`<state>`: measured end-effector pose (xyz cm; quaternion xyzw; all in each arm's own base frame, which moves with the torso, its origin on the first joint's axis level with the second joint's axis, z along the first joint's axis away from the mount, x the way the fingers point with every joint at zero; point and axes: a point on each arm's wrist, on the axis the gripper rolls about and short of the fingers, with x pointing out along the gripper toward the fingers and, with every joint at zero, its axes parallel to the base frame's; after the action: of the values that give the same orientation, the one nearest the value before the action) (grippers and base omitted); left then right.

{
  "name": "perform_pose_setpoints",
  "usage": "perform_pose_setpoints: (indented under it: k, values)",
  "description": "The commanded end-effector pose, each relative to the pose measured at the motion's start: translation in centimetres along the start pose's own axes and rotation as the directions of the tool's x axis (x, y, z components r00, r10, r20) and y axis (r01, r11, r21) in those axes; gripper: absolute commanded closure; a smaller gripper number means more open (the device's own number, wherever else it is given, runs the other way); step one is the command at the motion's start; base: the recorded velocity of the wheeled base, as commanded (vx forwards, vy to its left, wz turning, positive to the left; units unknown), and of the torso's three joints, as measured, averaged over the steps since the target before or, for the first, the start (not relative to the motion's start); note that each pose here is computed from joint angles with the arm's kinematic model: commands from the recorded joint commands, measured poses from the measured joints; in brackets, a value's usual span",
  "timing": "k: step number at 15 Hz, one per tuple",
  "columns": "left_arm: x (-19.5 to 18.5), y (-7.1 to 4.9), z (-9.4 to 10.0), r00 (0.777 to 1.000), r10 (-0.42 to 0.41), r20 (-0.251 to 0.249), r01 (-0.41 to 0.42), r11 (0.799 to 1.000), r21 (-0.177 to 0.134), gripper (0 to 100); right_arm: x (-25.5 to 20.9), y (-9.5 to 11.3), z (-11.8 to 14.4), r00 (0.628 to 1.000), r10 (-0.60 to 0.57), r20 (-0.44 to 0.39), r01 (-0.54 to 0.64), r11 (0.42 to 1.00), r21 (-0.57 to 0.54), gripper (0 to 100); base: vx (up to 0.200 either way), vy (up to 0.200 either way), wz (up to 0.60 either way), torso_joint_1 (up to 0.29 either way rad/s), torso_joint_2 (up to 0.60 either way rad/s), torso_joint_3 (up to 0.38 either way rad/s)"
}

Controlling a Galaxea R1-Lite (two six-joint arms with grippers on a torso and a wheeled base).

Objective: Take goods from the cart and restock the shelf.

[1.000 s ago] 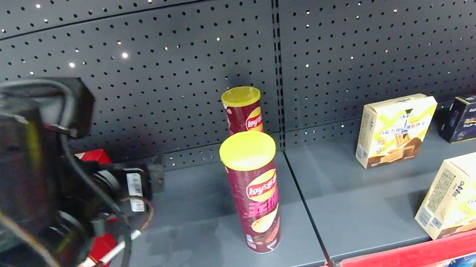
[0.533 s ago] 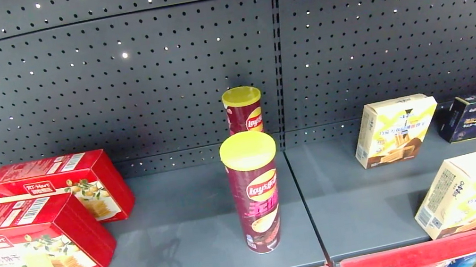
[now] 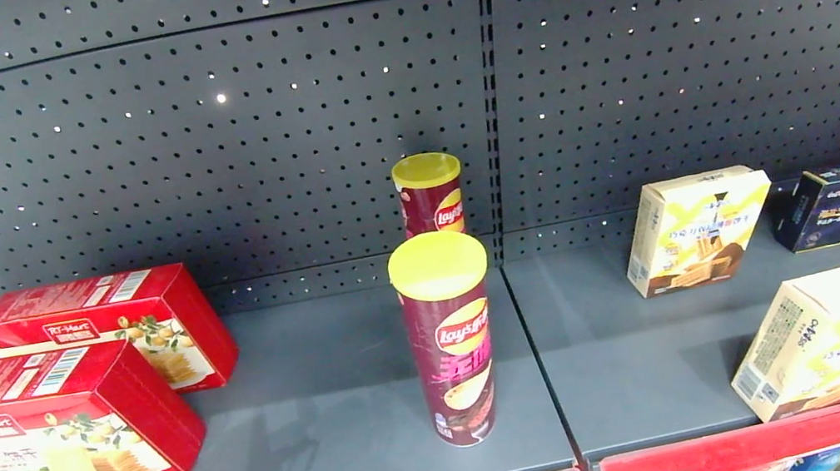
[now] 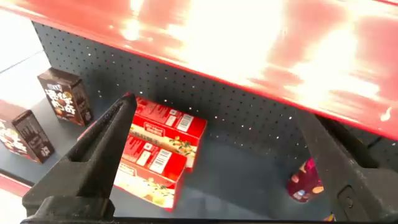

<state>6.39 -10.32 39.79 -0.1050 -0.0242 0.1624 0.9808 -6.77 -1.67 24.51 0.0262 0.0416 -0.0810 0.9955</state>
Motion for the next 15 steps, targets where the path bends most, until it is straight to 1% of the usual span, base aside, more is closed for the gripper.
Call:
perform_pose_setpoints:
  k: [1, 2, 3, 4, 5, 6, 7, 8, 9, 10, 11, 12, 13, 14, 15]
  values:
    - [0.0, 0.4, 0.0, 0.999, 0.039, -0.005, -0.039, 0.999, 0.004, 0, -0.1, 0.0, 0.0, 1.000, 0.001, 0.004, -0.001, 1.000, 0.003, 0, 0.000, 0.000, 0.00, 0.000, 0.00, 0.000]
    - [-0.3, 1.6, 0.7, 1.000, 0.018, -0.010, -0.018, 0.999, -0.030, 0, -0.1, 0.0, 0.0, 1.000, 0.001, 0.004, -0.001, 1.000, 0.011, 0, 0.000, 0.000, 0.00, 0.000, 0.00, 0.000]
    - [-0.6, 2.1, 1.0, 1.000, -0.009, -0.016, 0.008, 0.999, -0.047, 0, -0.1, 0.0, 0.0, 1.000, 0.001, 0.004, -0.001, 1.000, 0.014, 0, 0.000, 0.000, 0.00, 0.000, 0.00, 0.000]
    - [-2.2, 3.4, 2.0, 0.975, -0.214, -0.060, 0.206, 0.972, -0.114, 0, -0.1, 0.0, 0.0, 1.000, 0.001, 0.004, -0.001, 1.000, 0.016, 0, 0.000, 0.000, 0.00, 0.000, 0.00, 0.000]
    - [-2.9, 4.6, 2.5, 0.934, -0.346, -0.089, 0.329, 0.931, -0.159, 0, -0.1, 0.0, 0.0, 1.000, 0.001, 0.004, -0.001, 1.000, 0.016, 0, 0.000, 0.000, 0.00, 0.000, 0.00, 0.000]
    - [-2.8, 6.1, 2.7, 0.897, -0.430, -0.106, 0.410, 0.896, -0.169, 0, 0.0, 0.0, 0.0, 1.000, 0.001, 0.004, -0.001, 1.000, 0.014, 0, 0.000, 0.000, 0.00, 0.000, 0.00, 0.000]
    - [-2.5, 6.9, 2.4, 0.891, -0.440, -0.109, 0.420, 0.891, -0.172, 0, 0.0, 0.0, 0.1, 1.000, 0.002, 0.007, -0.002, 1.000, 0.015, 0, 0.000, 0.000, 0.00, 0.000, 0.00, 0.000]
    - [-2.3, 7.5, 1.5, 0.891, -0.440, -0.109, 0.425, 0.894, -0.139, 0, 0.0, 0.0, 0.1, 1.000, 0.002, 0.008, -0.002, 1.000, 0.015, 0, 0.000, 0.000, 0.00, 0.000, 0.00, 0.000]
    - [-2.4, 7.4, 1.2, 0.830, -0.553, -0.068, 0.542, 0.830, -0.134, 0, 0.0, 0.0, 0.2, 1.000, 0.002, 0.011, -0.002, 1.000, 0.016, 0, 0.000, 0.000, 0.00, 0.000, 0.00, 0.000]
    - [-2.6, 7.2, 1.2, 0.772, -0.635, -0.034, 0.629, 0.770, -0.112, 0, -0.1, 0.0, 0.2, 1.000, 0.002, 0.015, -0.002, 1.000, 0.018, 0, 0.000, 0.000, 0.00, 0.000, 0.00, 0.000]
    - [-2.6, 7.2, 1.2, 0.755, -0.655, -0.024, 0.653, 0.755, -0.063, 0, -0.1, 0.0, 0.2, 1.000, 0.001, 0.018, -0.001, 1.000, 0.019, 0, 0.000, 0.000, 0.00, 0.000, 0.00, 0.000]
    - [-2.5, 7.3, 1.4, 0.749, -0.662, -0.019, 0.662, 0.749, -0.024, 0, -0.2, -0.1, 0.1, 1.000, 0.003, 0.020, -0.003, 1.000, 0.019, 0, 0.000, 0.000, 0.00, 0.000, 0.00, 0.000]
    - [-2.5, 7.4, 1.5, 0.734, -0.679, -0.019, 0.680, 0.733, 0.021, 0, -0.3, -0.1, 0.1, 1.000, 0.004, 0.025, -0.005, 1.000, 0.022, 0, 0.000, 0.000, 0.00, 0.000, 0.00, 0.000]
    - [-2.7, 7.5, 1.7, 0.669, -0.743, 0.000, 0.743, 0.669, 0.038, 0, -0.4, -0.1, 0.1, 1.000, 0.005, 0.027, -0.005, 1.000, 0.023, 0, 0.000, 0.000, 0.00, 0.000, 0.00, 0.000]
    - [-2.7, 7.8, 2.0, 0.563, -0.825, 0.049, 0.823, 0.565, 0.053, 0, -0.4, -0.1, 0.1, 1.000, 0.006, 0.030, -0.007, 1.000, 0.025, 0, 0.000, 0.000, 0.00, 0.000, 0.00, 0.000]
